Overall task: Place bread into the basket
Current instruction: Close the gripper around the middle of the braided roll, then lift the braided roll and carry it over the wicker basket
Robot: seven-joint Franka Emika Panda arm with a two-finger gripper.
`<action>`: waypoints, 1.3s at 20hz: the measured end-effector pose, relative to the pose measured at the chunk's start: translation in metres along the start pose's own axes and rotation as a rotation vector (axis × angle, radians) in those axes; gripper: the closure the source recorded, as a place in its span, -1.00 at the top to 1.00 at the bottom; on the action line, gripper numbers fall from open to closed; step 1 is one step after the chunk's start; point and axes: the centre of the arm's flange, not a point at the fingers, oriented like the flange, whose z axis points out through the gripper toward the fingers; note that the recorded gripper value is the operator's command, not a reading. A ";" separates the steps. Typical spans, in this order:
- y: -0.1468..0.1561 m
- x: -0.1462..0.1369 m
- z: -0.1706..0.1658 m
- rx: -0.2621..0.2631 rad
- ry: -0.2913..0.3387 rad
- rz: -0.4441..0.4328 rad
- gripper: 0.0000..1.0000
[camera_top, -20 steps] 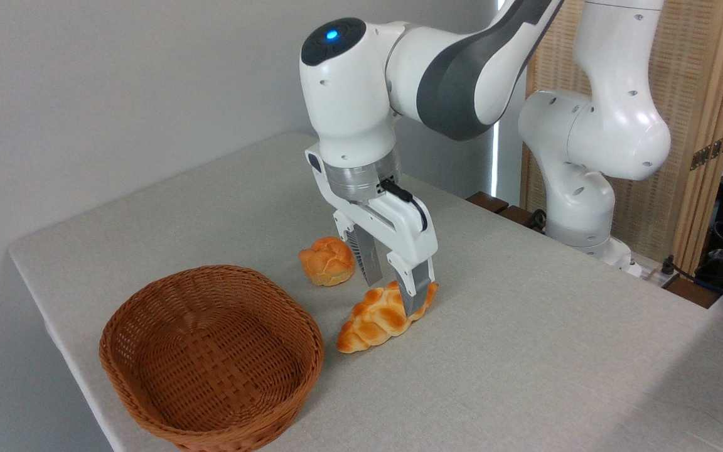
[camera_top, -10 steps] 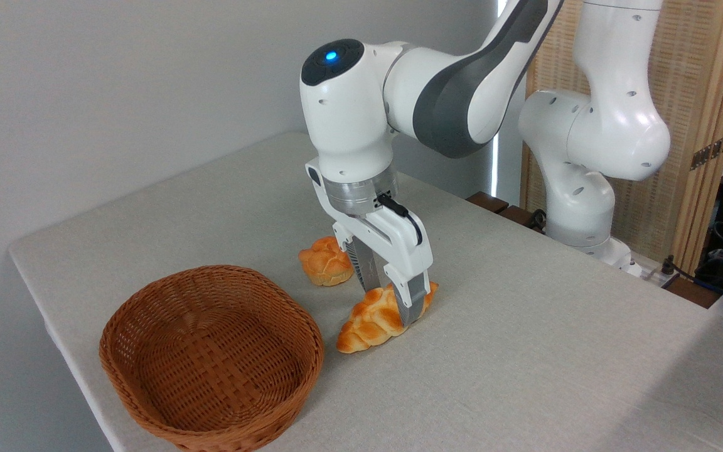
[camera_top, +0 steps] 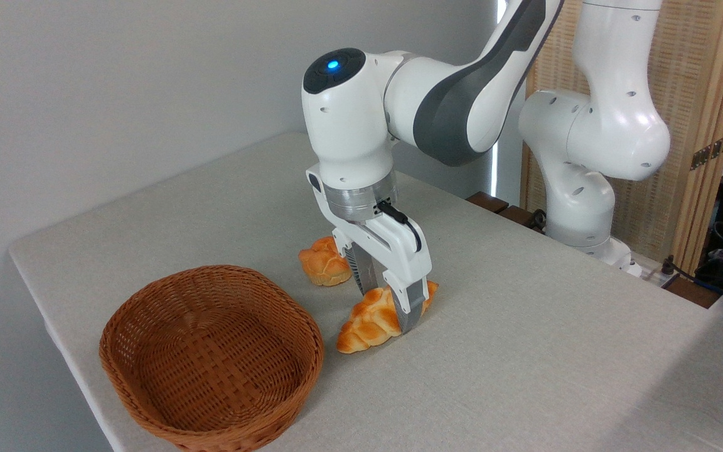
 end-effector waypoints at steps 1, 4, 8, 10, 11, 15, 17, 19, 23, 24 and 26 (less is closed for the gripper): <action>0.000 0.000 0.000 0.000 0.000 0.000 0.06; 0.000 0.000 0.001 -0.001 -0.001 0.000 0.02; 0.000 0.000 0.001 -0.002 -0.002 0.000 -0.06; 0.000 0.000 0.001 -0.002 -0.002 0.000 -0.06; 0.000 0.000 0.001 -0.002 -0.002 0.000 -0.06; 0.000 0.001 0.002 -0.002 -0.002 0.002 -0.06; 0.001 0.001 0.002 -0.002 -0.003 0.003 -0.06; 0.002 0.002 0.002 -0.002 -0.003 0.006 -0.06; 0.006 0.009 -0.002 0.006 0.001 0.016 -0.02; 0.010 0.014 -0.010 0.007 0.011 0.019 -0.02; 0.018 0.028 -0.032 0.002 0.030 0.034 -0.02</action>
